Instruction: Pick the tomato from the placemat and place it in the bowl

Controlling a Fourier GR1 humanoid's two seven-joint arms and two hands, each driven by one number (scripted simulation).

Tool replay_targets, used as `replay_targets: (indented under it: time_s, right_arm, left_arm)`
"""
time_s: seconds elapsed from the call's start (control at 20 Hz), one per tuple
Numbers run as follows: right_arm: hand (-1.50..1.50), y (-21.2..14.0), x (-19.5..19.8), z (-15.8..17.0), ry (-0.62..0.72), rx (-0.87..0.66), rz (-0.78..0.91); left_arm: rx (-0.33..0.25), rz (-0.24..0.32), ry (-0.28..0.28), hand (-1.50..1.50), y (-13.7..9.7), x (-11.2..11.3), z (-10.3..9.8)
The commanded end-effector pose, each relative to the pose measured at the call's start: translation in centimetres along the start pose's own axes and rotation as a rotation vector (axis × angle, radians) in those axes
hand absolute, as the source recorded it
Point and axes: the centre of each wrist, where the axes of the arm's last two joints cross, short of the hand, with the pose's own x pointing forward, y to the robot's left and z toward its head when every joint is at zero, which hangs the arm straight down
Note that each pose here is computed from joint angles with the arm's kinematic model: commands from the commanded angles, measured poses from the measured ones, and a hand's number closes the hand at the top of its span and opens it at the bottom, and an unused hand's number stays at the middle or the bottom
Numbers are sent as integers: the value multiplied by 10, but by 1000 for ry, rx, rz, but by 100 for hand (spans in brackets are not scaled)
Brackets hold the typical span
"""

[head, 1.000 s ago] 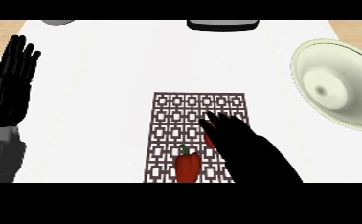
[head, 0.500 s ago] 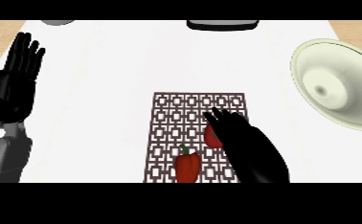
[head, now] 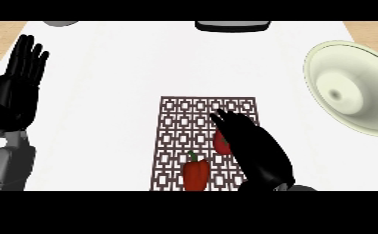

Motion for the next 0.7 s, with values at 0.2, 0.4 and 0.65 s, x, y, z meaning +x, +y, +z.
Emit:
replay_targets:
  time_s: [0.2,0.4,0.65]
  right_arm:
    - [-150,19,-31,-26,19,16,30]
    - [-150,40,-12,-27,26,48,25]
    - [-150,38,-18,-46,33,41,7]
  left_arm:
    - [15,-10,-9,0,-4,-13,-4]
    - [9,8,8,0,18,4,-9]
    - [6,-6,9,0,-3,-12,0]
